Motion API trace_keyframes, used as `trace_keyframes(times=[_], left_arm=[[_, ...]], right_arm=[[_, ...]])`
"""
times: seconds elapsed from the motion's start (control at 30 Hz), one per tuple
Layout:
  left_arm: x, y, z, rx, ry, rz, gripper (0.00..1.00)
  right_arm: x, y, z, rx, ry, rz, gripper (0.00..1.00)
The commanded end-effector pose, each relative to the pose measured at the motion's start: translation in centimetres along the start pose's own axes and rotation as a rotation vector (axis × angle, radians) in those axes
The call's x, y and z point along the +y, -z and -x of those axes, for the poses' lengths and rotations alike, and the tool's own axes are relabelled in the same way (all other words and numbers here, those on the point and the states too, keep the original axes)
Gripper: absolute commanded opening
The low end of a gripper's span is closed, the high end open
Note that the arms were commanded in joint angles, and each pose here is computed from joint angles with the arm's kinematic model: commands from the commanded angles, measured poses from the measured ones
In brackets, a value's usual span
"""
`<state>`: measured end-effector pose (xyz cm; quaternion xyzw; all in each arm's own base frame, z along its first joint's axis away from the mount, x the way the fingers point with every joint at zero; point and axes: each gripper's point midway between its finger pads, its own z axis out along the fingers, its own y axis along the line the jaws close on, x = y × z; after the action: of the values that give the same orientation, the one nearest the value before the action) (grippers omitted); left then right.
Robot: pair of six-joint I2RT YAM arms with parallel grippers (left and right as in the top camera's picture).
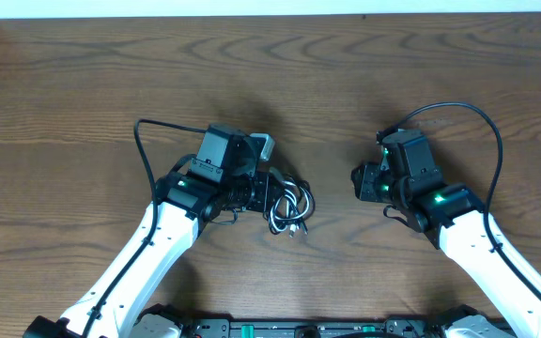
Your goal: Untangle cables
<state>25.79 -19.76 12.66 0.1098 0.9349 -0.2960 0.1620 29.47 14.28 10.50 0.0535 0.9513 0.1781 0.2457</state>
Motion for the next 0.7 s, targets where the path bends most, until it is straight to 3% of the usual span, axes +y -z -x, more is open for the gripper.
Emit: trace_keyframes(times=[0.0,0.17,0.6,0.67], left_arm=[[1.3,0.4,0.3,-0.012,-0.028,0.085,0.82],[5.3,0.4,-1.3,0.031,0.010,0.289,0.86],[9.0,-4.0,-5.4,0.222,0.158,0.362,0.85],[9.5,-4.9,-5.7,0.244,0.166,0.368,0.78]], right_arm=[[-0.8,0.0,-0.3,0.009,0.022,-0.041,0.40],[-2.3,0.1,-1.1,0.031,0.020,-0.115,0.40],[-2.8,0.2,-1.6,0.050,0.019,-0.137,0.41],[-2.8,0.2,-1.6,0.052,0.019,-0.137,0.41]])
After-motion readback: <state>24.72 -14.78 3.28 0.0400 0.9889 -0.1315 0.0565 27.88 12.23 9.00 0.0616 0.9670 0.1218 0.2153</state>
